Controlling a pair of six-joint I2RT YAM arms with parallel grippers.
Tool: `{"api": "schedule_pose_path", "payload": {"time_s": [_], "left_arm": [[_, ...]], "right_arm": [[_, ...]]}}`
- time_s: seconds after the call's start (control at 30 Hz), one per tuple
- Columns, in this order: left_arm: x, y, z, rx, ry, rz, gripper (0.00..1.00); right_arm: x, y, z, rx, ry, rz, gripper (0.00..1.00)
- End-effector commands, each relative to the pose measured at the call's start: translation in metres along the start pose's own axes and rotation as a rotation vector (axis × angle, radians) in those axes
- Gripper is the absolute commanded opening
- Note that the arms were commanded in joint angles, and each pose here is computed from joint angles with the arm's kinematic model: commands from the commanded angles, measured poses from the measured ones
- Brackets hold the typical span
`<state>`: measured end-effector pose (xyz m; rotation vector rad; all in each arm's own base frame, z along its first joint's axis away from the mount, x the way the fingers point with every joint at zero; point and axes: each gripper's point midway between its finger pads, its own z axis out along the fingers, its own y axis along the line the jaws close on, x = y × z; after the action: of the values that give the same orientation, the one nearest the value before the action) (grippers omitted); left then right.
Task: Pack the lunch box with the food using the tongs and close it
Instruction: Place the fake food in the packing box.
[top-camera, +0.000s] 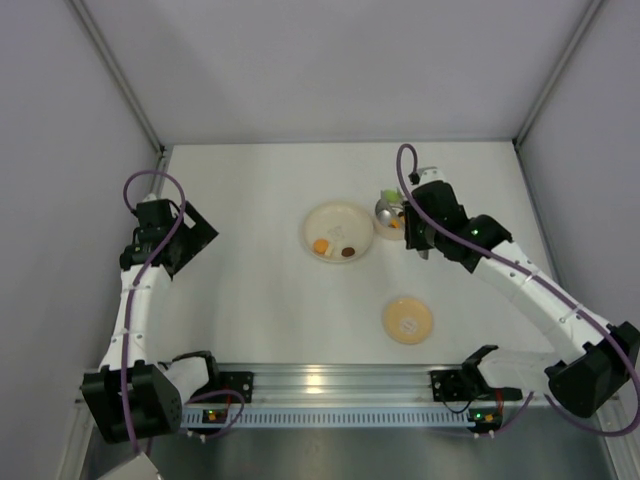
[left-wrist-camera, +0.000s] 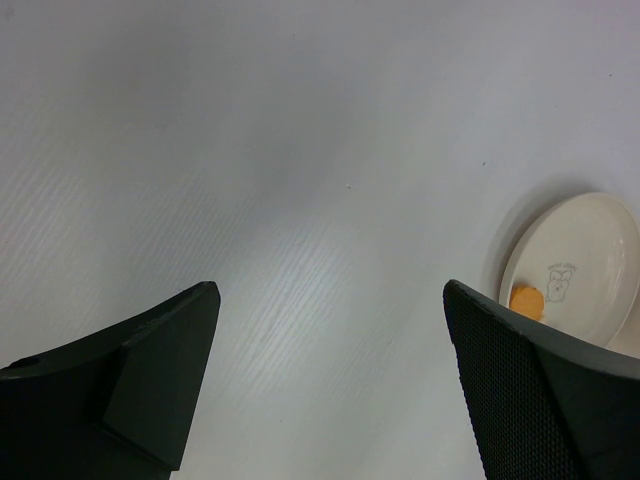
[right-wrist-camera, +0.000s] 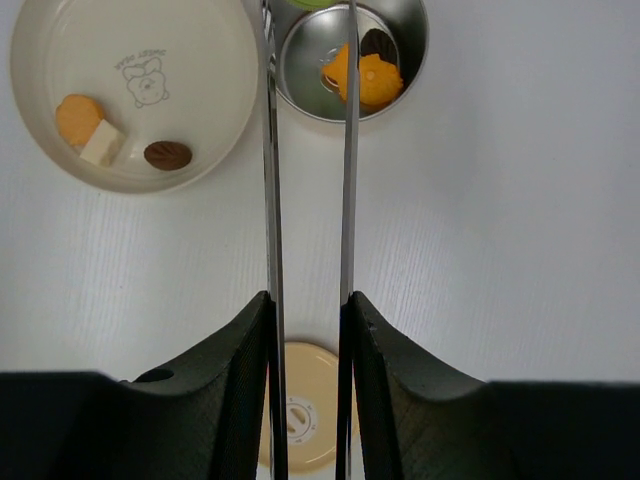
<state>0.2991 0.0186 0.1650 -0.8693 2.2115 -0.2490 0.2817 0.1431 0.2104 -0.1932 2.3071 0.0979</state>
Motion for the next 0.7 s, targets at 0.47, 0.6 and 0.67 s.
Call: {"api": "schedule_pose_path", "payload": {"time_s": [0.47,0.6,0.67], "left_arm": [[-0.0064,-0.0038,0.0003,0.02,-0.037,0.013,0.98],[-0.0057,-0.0041,0.0002,0.022,-0.034,0.013,0.99],[-0.0059,-0.0045,0.0002,0.024,-0.034,0.013,0.99]], "right_arm": [[-0.0041,-0.0161,-0.0002,0.031,-0.015,0.007,0.42],[-0.003,-0.016,0.0001,0.029,-0.011,0.007,0.42],[-0.0039,-0.0135,-0.001,0.016,-0.012,0.009,0.42]]}}
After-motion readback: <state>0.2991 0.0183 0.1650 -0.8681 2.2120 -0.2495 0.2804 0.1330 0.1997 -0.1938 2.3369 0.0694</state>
